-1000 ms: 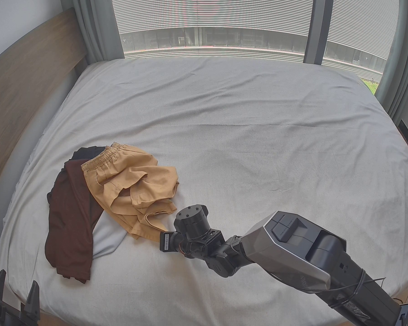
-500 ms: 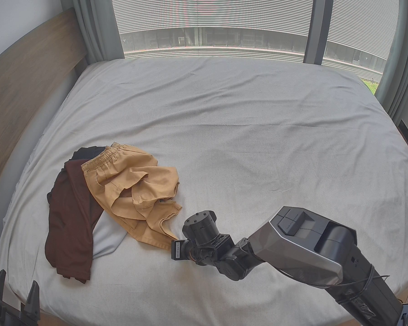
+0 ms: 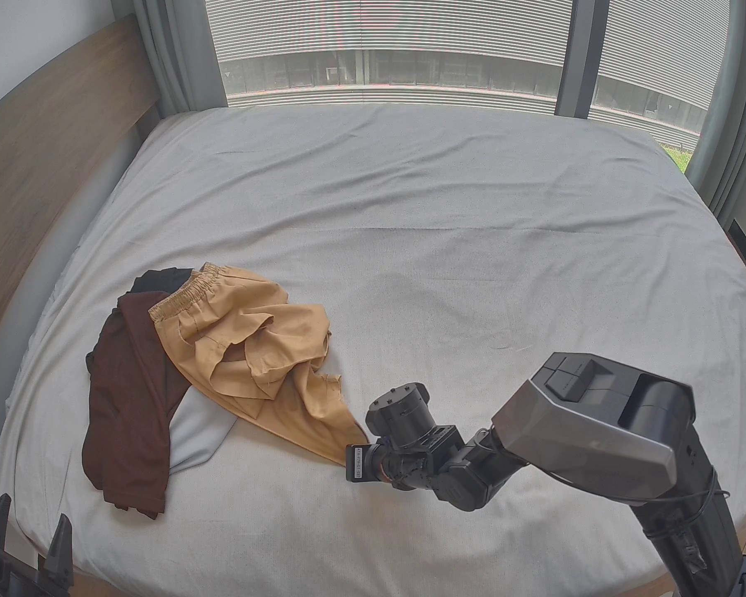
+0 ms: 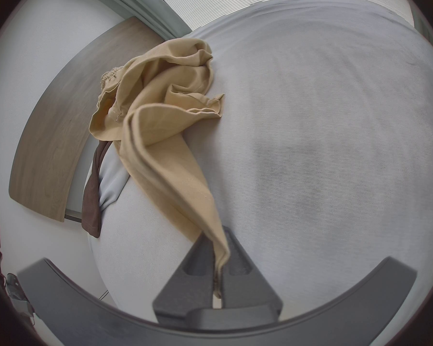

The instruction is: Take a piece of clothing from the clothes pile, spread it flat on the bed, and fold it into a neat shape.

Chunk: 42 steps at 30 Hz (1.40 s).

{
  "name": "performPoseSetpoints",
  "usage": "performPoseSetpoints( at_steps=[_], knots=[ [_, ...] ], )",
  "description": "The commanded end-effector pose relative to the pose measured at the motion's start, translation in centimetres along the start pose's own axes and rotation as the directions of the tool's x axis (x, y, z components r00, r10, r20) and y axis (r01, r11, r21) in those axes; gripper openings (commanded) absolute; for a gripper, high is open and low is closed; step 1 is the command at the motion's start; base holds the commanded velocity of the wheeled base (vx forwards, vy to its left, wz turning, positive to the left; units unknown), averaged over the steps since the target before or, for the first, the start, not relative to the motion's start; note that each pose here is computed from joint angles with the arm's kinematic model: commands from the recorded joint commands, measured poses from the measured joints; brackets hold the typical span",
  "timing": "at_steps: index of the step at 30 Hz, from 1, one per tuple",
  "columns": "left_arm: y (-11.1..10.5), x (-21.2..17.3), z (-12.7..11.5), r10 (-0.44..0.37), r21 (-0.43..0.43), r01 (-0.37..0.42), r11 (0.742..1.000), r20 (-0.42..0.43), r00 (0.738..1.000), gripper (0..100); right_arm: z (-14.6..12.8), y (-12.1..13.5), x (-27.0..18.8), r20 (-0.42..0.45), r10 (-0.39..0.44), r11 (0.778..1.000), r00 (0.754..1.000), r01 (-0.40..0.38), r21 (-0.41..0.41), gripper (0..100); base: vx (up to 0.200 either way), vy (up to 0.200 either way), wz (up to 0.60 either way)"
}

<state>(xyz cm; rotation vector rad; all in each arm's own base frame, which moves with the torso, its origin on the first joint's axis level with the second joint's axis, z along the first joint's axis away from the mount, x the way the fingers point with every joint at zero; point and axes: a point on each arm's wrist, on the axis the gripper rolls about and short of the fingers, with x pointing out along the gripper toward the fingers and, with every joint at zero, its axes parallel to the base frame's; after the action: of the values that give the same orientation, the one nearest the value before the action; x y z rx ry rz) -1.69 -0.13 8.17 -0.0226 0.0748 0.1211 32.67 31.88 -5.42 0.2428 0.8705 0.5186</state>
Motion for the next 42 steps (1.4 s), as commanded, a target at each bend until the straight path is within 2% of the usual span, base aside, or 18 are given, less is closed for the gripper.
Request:
performPoseSetpoints(
  at_steps=[1, 8, 18, 23, 28, 33, 39, 42],
  knots=[
    [0.0, 0.1, -0.5, 0.001, 0.000, -0.001, 1.000, -0.019, 1.000, 100, 0.8, -0.4, -1.7, 0.006, -0.006, 1.000, 1.000, 0.006, 0.011, 0, 0.000, 0.000, 0.00],
    [0.0, 0.1, -0.5, 0.001, 0.002, -0.001, 1.000, -0.019, 1.000, 100, 0.7, -0.7, -3.2, -0.010, -0.011, 1.000, 1.000, 0.012, 0.015, 0, 0.000, 0.000, 0.00],
    [0.0, 0.1, -0.5, 0.000, 0.001, 0.000, 1.000, -0.019, 1.000, 100, -1.5, -1.3, -4.5, -0.031, 0.006, 1.000, 1.000, -0.006, 0.000, 0, 0.000, 0.000, 0.00],
    [0.0, 0.1, -0.5, 0.000, 0.001, 0.000, 1.000, -0.019, 1.000, 100, -2.2, -1.8, -5.7, -0.053, -0.010, 1.000, 0.999, 0.010, 0.002, 0, 0.000, 0.000, 0.00],
    [0.0, 0.1, -0.5, 0.000, 0.001, 0.000, 1.000, -0.019, 1.000, 100, -2.8, -3.3, -6.3, -0.073, -0.047, 0.999, 0.996, 0.048, 0.013, 0, 0.000, 0.000, 0.00],
    [0.0, 0.1, -0.5, 0.001, 0.002, -0.001, 1.000, -0.019, 1.000, 100, -3.1, -4.6, -7.1, -0.037, -0.047, 0.998, 0.998, 0.048, 0.028, 0, 0.000, 0.000, 0.00],
    [0.0, 0.1, -0.5, 0.000, 0.001, 0.000, 1.000, -0.019, 1.000, 100, -4.2, -6.5, -8.0, -0.055, -0.083, 0.995, 0.995, 0.086, 0.046, 0, 0.000, 0.000, 0.00],
    [0.0, 0.1, -0.5, 0.001, 0.002, -0.001, 1.000, -0.019, 1.000, 100, -4.6, -7.3, -8.6, -0.055, -0.097, 0.995, 0.994, 0.098, 0.026, 0, 0.000, 0.000, 0.00]
  ],
)
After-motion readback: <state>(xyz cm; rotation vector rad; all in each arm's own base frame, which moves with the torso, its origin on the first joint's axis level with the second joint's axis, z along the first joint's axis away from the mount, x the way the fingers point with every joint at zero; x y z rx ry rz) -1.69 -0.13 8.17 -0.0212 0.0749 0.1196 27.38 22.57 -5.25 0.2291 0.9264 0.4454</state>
